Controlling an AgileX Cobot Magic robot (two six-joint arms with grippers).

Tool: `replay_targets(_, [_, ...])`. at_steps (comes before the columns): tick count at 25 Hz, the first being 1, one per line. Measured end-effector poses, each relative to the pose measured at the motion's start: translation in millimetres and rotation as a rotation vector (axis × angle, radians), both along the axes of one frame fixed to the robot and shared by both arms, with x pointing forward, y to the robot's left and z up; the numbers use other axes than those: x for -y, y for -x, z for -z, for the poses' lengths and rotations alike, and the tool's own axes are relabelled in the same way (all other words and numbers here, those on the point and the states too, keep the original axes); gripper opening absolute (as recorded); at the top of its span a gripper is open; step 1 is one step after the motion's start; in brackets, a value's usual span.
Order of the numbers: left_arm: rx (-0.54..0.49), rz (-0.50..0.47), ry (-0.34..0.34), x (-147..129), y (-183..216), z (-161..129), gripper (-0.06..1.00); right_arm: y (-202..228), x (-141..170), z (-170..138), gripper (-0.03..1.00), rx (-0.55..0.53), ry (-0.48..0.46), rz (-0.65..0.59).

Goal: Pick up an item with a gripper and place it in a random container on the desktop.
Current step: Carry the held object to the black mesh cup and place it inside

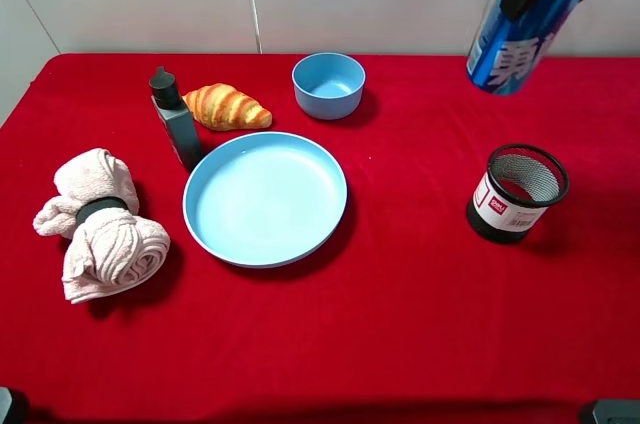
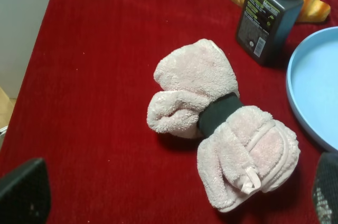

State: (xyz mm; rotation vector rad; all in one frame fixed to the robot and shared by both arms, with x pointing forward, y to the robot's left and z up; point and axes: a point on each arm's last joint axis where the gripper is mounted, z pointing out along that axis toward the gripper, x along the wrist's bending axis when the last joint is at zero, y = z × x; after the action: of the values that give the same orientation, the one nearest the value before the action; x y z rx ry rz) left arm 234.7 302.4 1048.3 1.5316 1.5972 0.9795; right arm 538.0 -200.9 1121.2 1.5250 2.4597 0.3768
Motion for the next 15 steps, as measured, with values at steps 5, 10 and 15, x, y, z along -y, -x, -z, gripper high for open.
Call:
replay_targets(5, [0.0, 0.0, 0.0, 0, 0, 0, 0.99, 12, 4, -2, 0.5, 0.004, -0.002, 0.009])
replay_targets(10, [0.0, 0.0, 0.0, 0, 0, 0, 0.99, 22, 8, 0, 0.5, -0.006, -0.001, 0.023])
replay_targets(15, [0.0, 0.0, 0.0, 0, 0, 0, 0.99, 30, 10, 3, 0.5, -0.016, 0.003, 0.026])
